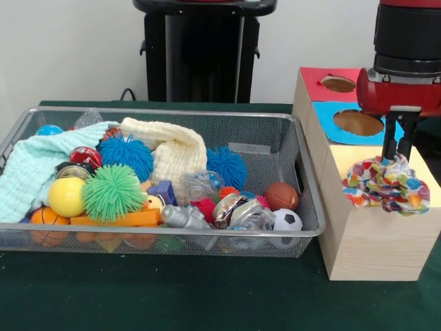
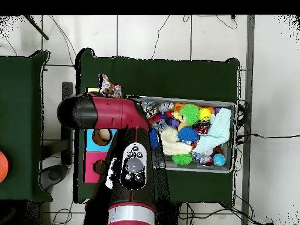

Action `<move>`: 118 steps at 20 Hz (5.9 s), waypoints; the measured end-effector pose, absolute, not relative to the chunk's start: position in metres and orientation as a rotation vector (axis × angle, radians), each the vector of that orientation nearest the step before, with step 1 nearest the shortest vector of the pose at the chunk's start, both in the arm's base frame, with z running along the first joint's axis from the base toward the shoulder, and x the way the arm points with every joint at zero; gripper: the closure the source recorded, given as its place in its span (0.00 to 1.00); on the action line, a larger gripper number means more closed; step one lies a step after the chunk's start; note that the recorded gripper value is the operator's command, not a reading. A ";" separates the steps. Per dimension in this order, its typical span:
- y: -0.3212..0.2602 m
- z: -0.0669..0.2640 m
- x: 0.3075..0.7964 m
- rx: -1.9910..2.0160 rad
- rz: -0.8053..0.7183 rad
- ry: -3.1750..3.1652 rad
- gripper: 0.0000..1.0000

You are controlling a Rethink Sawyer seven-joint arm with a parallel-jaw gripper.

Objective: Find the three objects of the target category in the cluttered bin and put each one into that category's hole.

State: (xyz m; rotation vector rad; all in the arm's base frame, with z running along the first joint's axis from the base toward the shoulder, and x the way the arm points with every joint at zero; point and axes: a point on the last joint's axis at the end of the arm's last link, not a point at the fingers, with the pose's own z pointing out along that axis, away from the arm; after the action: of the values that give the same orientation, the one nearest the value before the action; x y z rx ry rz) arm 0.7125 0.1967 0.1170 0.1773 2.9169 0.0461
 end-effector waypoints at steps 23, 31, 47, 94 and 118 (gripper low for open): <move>0.227 0.101 0.675 0.136 0.038 2.981 0.00; 0.231 0.103 0.673 0.138 0.032 2.979 0.00; 0.230 0.133 0.685 0.165 0.059 2.934 1.00; 0.193 0.121 0.736 0.231 0.052 2.870 1.00; 0.195 0.106 0.734 0.228 0.048 2.879 1.00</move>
State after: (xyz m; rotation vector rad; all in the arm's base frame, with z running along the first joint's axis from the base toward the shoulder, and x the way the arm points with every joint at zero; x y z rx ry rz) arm 0.7342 0.1946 0.1058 0.2281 2.8790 0.0479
